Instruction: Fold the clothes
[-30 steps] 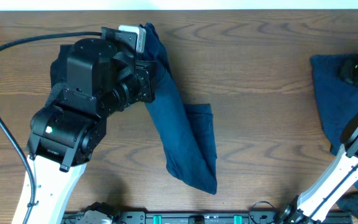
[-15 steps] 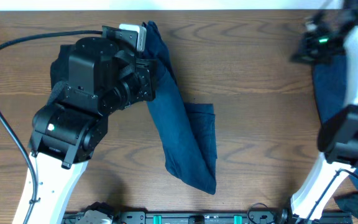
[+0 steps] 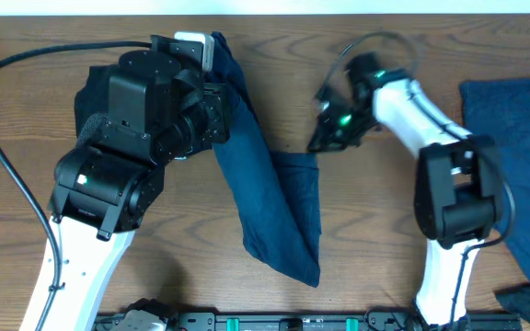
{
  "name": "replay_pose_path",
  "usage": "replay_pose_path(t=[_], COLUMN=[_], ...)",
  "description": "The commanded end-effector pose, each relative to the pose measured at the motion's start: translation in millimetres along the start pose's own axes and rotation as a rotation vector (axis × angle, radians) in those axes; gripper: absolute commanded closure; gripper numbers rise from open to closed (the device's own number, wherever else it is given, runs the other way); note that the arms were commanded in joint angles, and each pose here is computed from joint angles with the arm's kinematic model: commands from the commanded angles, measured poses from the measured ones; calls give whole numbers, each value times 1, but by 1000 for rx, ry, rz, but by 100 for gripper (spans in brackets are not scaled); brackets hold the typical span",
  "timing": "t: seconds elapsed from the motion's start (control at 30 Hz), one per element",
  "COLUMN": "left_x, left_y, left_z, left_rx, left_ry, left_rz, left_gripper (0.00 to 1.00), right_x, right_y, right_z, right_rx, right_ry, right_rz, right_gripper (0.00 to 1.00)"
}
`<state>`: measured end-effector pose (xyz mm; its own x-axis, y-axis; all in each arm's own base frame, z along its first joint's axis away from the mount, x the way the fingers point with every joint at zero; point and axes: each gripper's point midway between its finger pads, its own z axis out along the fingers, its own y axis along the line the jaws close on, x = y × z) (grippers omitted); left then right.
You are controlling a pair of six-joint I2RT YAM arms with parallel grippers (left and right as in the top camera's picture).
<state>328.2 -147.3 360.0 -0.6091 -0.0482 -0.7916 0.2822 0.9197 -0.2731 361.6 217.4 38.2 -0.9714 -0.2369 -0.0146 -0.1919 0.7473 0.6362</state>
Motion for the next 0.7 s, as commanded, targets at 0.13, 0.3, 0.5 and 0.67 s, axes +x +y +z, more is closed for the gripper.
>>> replay_pose_path(t=[0.13, 0.3, 0.5, 0.67], left_x=[-12, -8, -2, 9], left_y=[2, 3, 5, 10], left_z=[-8, -7, -1, 18], left_rx=[-18, -23, -31, -46], left_ry=[-38, -20, 9, 65], left_rz=[10, 9, 6, 2], left_gripper=[94, 94, 94, 94], right_x=[25, 33, 40, 40], right_y=[9, -6, -63, -91], right_z=[44, 49, 42, 37], right_rx=[-35, 70, 405, 536], right_ry=[54, 70, 33, -26], right_rz=[47, 66, 203, 275], right_gripper=[99, 99, 99, 99])
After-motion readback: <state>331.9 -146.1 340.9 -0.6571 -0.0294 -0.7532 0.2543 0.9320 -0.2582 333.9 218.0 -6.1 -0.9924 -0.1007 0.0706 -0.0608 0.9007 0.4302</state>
